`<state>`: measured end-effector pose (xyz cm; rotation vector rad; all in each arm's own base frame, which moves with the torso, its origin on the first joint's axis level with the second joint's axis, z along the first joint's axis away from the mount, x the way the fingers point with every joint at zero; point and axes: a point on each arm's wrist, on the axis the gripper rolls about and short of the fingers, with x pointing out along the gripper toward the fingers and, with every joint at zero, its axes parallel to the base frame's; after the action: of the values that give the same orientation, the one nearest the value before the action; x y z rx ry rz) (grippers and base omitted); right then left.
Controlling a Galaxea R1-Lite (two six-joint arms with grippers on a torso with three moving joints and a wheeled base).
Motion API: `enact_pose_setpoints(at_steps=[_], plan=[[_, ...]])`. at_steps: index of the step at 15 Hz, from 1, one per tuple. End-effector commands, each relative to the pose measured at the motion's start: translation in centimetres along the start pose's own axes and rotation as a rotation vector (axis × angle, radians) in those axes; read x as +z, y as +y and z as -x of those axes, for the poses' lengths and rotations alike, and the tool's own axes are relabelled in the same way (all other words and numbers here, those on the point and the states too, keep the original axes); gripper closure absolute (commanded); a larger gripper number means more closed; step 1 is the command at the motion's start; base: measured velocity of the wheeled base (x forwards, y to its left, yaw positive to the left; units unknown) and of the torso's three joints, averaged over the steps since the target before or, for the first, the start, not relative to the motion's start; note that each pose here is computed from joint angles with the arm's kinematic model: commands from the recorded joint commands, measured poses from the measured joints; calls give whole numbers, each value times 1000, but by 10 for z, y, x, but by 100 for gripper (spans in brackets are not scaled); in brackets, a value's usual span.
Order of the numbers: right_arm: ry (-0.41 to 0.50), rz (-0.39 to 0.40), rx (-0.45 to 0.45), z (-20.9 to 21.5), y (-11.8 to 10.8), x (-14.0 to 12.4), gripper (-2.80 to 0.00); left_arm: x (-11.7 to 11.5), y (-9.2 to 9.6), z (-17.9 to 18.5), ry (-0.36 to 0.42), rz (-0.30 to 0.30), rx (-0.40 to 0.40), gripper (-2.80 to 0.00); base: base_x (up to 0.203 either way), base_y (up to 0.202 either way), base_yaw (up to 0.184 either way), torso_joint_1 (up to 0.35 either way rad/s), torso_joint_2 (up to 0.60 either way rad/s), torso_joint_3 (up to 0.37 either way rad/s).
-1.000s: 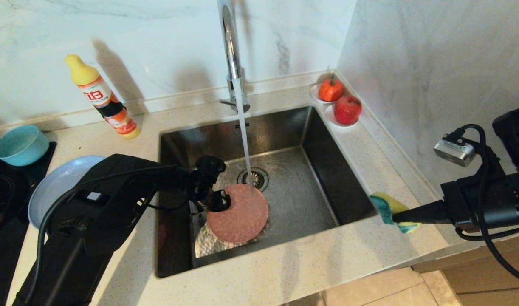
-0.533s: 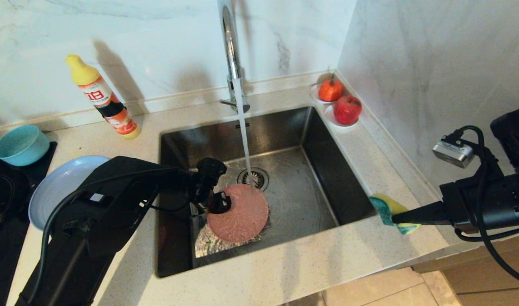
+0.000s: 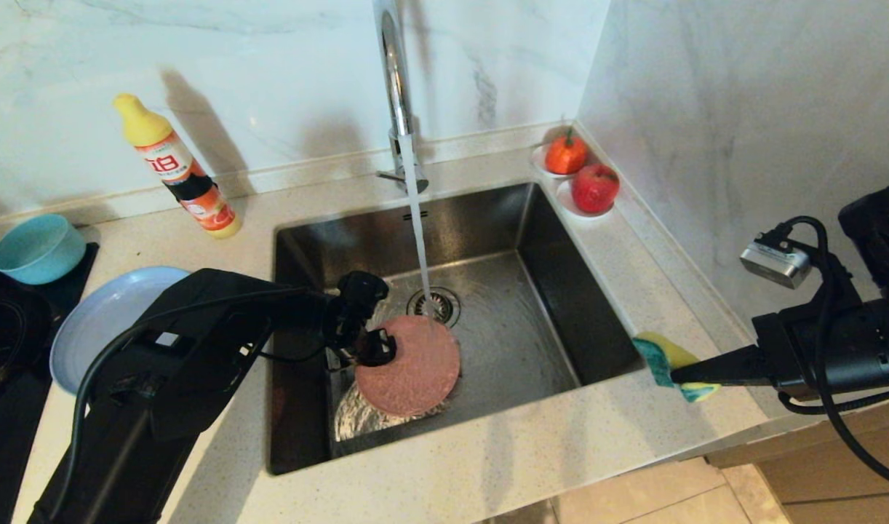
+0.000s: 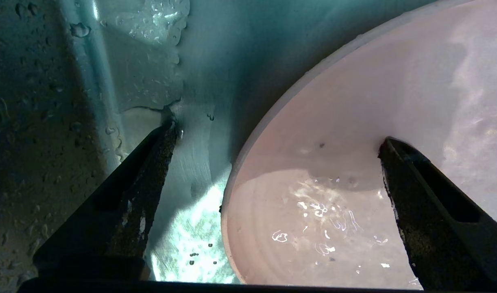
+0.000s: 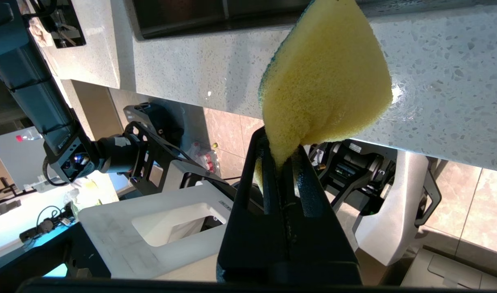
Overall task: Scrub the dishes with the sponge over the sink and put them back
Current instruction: Rinse the plate
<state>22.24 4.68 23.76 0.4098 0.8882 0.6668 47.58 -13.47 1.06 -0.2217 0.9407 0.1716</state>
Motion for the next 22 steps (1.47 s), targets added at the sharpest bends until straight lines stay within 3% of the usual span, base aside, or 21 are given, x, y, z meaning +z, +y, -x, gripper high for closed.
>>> enact_pose_setpoints(at_steps=[1,14,15,22], plan=[[0,0,4,1,1,0,0,-1,1,0,6,8,5,-280,0,0,0,0,0,0],[5,-3,4,0,0,-1,0,1,0,2,-2,10,1,-280,0,0,0,0,0,0],[5,-3,4,0,0,-1,0,2,0,4,-5,12,-2,0,0,0,0,0,0,0],[-2,3,6,2,2,-1,0,3,0,6,-7,13,-7,0,0,0,0,0,0,0]])
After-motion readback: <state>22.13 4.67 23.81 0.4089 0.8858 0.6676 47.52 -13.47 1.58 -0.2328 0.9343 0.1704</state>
